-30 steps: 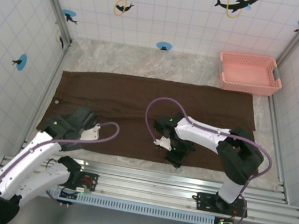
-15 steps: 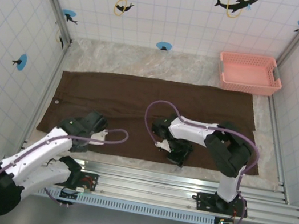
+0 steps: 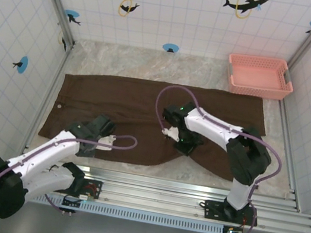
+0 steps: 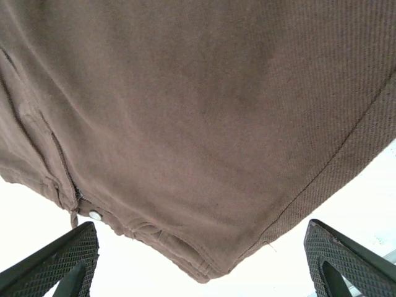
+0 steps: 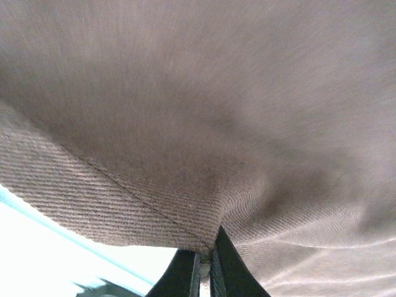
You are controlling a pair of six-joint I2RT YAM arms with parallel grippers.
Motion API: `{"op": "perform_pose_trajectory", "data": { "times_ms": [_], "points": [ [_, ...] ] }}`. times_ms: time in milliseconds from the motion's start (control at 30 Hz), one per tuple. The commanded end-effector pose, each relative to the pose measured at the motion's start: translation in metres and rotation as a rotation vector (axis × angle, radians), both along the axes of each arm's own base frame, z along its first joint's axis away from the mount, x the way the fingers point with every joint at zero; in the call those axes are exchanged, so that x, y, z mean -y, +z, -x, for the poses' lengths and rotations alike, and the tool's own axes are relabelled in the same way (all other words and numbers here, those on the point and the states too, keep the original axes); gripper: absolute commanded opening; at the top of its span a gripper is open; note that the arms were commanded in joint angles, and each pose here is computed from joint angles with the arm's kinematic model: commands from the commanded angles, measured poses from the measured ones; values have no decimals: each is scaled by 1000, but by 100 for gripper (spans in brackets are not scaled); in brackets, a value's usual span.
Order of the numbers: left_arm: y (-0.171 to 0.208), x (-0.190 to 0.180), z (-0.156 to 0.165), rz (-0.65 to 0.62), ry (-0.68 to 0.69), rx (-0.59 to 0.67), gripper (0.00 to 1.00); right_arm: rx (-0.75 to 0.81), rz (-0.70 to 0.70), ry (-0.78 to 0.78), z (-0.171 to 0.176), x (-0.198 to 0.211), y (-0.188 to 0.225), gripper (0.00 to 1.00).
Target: Roll up the long pants
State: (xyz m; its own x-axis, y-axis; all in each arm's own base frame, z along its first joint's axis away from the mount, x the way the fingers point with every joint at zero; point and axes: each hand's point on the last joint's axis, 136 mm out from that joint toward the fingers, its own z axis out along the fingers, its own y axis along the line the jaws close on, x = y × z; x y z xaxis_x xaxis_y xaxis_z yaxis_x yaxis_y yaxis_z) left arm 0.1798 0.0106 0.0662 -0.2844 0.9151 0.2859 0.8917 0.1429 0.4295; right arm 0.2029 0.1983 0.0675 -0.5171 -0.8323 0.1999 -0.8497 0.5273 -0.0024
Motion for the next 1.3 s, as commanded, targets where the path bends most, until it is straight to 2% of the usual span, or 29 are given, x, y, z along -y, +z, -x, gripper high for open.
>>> {"op": "perform_pose_trajectory", "data": {
  "times_ms": [0,200,333,700,800,867,900,933,967,1000,1033,1167,1267],
  "points": [
    [-12,6,6,21,-43,-40,90,-13,-93,-21,-6,-10,26,6],
    [-20,10,7,32,-64,-78,90,-2,-95,3,-12,-5,37,3],
    [-28,14,4,44,-73,-95,91,12,-156,-68,-22,4,51,3],
    [-48,24,-35,26,-103,16,92,47,-306,-204,-33,18,83,2],
    [-56,28,-34,46,-108,-10,92,49,-325,-210,-34,16,84,2],
    [-60,30,-32,59,-101,-22,88,50,-339,-219,-35,14,85,2],
    [-61,31,-30,67,-103,-35,83,50,-345,-225,-36,14,86,2],
    [-62,31,-28,69,-101,-43,73,54,-351,-227,-38,13,87,2],
    [-62,32,-28,76,-105,-52,57,54,-353,-229,-38,13,87,2],
    [-61,33,-27,79,-111,-62,15,54,-357,-229,-39,13,87,3],
    [-59,32,-29,72,-99,-47,0,54,-359,-232,-39,13,87,3],
    [-52,27,-31,51,-79,-24,0,48,-357,-237,-39,16,84,3],
    [-31,20,-33,40,-34,-1,0,51,-344,-243,-42,24,86,3]
  ]
}}
